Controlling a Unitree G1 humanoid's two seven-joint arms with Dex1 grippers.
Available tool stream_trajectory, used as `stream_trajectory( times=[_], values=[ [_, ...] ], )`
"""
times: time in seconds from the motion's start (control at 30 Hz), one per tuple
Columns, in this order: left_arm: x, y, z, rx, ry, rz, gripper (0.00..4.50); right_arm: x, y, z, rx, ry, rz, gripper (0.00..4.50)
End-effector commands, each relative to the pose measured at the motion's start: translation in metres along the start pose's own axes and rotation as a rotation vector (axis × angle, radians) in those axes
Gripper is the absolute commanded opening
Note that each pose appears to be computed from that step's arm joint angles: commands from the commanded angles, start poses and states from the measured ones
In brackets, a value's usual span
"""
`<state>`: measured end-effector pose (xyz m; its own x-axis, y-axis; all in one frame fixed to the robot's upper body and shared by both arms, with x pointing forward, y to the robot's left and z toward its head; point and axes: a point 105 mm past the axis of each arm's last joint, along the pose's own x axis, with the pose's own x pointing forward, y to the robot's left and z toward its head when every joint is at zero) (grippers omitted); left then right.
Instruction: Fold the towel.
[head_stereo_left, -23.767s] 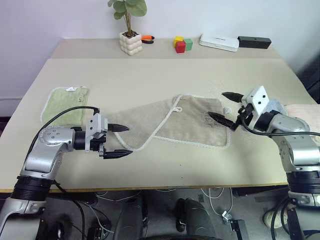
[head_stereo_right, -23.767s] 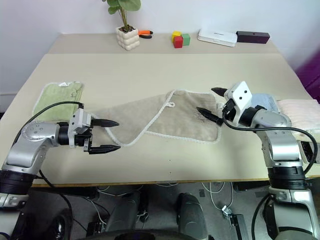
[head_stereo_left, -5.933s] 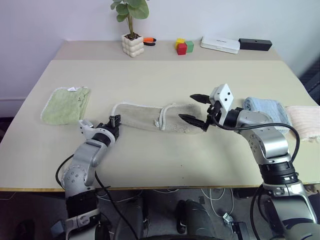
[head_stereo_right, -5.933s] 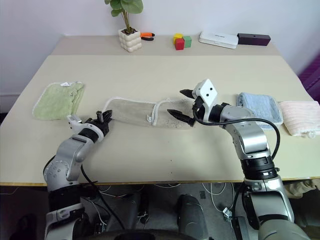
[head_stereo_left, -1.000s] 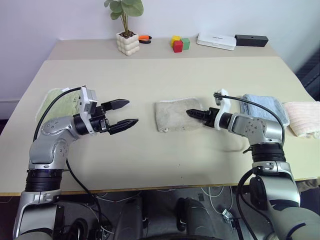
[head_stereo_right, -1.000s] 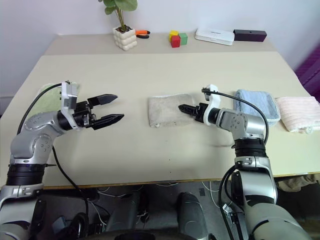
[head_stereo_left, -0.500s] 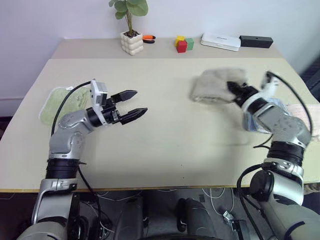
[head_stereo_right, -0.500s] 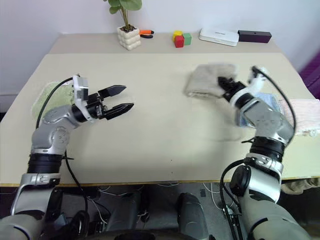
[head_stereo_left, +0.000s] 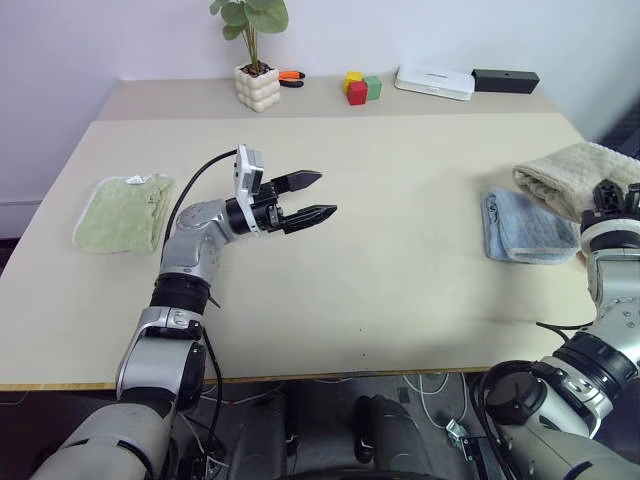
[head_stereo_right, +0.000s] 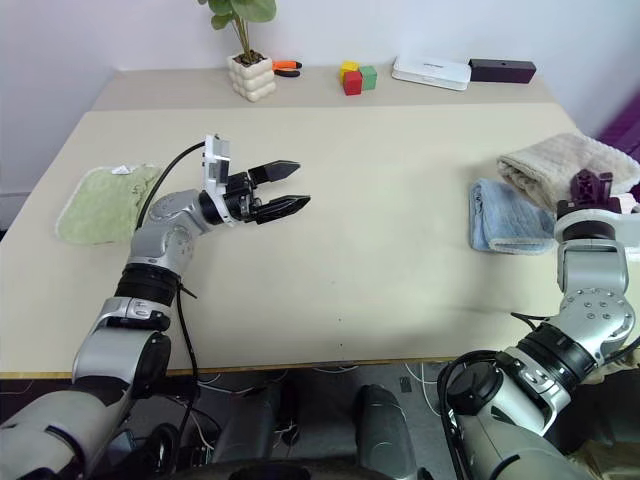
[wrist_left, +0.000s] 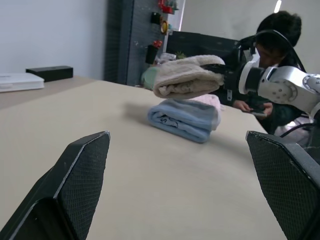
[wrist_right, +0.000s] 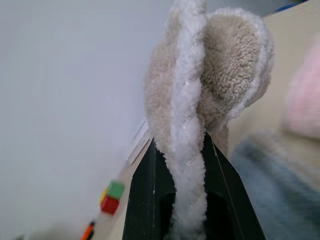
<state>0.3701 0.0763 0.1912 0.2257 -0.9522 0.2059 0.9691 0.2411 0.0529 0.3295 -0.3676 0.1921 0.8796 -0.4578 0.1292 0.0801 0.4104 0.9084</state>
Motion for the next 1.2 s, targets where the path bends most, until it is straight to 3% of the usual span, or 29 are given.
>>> stream_trajectory(
  times=[0.03, 0.53, 0.67, 0.77, 0.97, 1.2],
  values=[
    [0.002, -0.004, 0.013, 0.057, -0.029, -0.043, 4.50, -0.005, 0.004, 0.001, 0.053, -0.024, 0.010, 0.06],
    [-0.001, -0.008, 0.008, 0.040, -0.035, -0.048, 4.50, -0.012, 0.025, -0.009, 0.160, -0.022, 0.015, 0.06],
    [0.000, -0.009, 0.008, 0.041, -0.036, -0.045, 4.50, -0.014, 0.011, -0.009, 0.158, -0.036, -0.053, 0.06],
    [-0.001, -0.008, 0.008, 0.042, -0.034, -0.038, 4.50, -0.023, -0.002, -0.030, 0.155, 0.004, -0.119, 0.06],
    [0.000, -0.008, 0.008, 0.037, -0.033, -0.037, 4.50, -0.029, -0.013, -0.046, 0.157, 0.046, -0.171, 0.06],
    [0.001, -0.007, 0.007, 0.040, -0.029, -0.028, 4.50, -0.032, -0.020, -0.060, -0.005, 0.120, -0.202, 0.06]
  ],
)
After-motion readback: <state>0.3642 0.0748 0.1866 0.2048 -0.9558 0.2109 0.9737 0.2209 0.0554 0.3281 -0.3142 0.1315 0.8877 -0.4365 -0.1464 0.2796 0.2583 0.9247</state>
